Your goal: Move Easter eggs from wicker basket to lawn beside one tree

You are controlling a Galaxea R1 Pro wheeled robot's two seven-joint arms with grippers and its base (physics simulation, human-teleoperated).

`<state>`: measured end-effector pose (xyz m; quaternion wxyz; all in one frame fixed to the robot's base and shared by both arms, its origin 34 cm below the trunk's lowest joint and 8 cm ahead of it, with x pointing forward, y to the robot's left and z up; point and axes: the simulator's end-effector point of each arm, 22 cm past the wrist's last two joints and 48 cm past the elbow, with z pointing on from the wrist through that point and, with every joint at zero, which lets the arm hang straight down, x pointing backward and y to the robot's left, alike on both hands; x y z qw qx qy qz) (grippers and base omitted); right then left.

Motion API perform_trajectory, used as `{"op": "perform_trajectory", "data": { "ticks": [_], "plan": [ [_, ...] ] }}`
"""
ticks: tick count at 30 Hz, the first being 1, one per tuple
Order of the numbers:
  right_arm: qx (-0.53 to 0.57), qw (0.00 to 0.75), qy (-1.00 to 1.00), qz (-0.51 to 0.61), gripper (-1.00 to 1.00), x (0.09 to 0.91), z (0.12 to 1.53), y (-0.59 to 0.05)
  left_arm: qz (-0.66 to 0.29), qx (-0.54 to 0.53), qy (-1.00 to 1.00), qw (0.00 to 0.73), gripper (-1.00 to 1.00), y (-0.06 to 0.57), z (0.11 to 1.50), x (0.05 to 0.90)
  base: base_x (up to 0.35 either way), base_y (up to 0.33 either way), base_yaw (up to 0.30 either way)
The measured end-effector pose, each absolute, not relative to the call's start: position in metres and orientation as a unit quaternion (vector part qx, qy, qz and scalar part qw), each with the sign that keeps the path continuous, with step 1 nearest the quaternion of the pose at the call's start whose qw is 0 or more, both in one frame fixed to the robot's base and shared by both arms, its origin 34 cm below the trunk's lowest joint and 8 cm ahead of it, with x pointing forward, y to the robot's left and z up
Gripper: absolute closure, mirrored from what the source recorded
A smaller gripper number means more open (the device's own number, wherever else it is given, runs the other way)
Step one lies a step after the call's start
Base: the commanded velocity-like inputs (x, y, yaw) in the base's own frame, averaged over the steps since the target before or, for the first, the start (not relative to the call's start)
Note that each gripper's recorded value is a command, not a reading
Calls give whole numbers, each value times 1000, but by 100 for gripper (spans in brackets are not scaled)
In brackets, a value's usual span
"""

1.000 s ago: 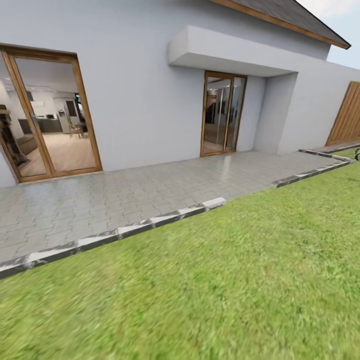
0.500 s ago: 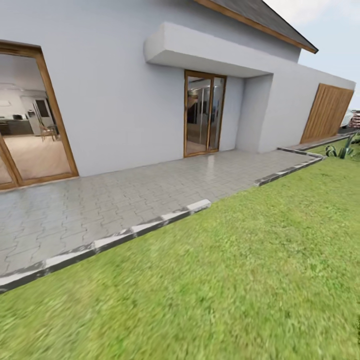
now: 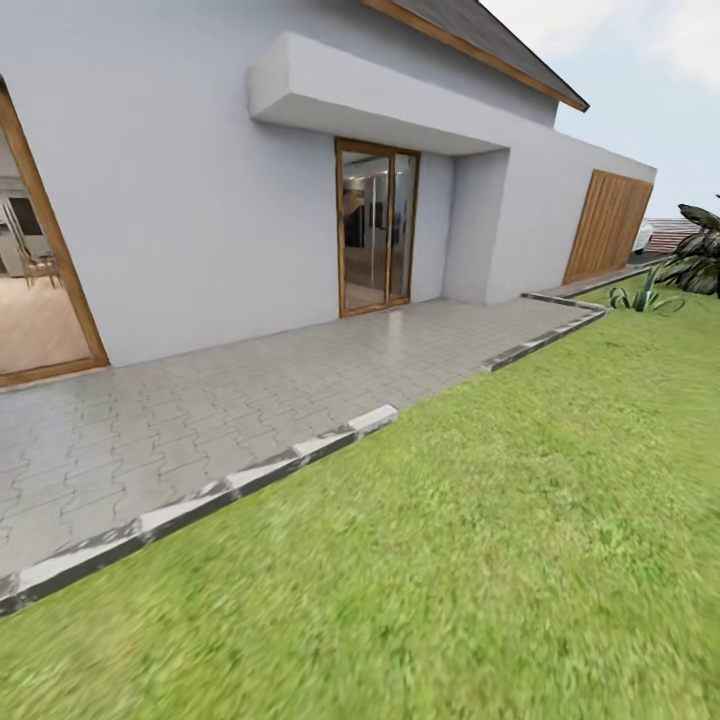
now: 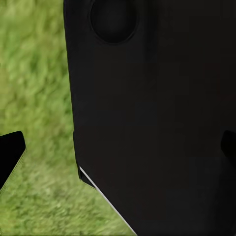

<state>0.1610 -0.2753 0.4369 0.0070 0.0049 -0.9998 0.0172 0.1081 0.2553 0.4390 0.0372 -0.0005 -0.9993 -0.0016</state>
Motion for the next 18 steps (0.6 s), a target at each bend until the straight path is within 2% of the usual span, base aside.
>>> {"op": "perform_trajectory", "data": {
  "ticks": [4,18],
  "plan": [
    [5,7,-1000,17,-100,161,437,-275,-2,0,-999,37,-100,255,439,108,332,0,-173],
    [4,6,-1000,17,-100,161,437,-275,-2,-1,-999,37,-100,255,439,108,332,0,-294]
  ]
}}
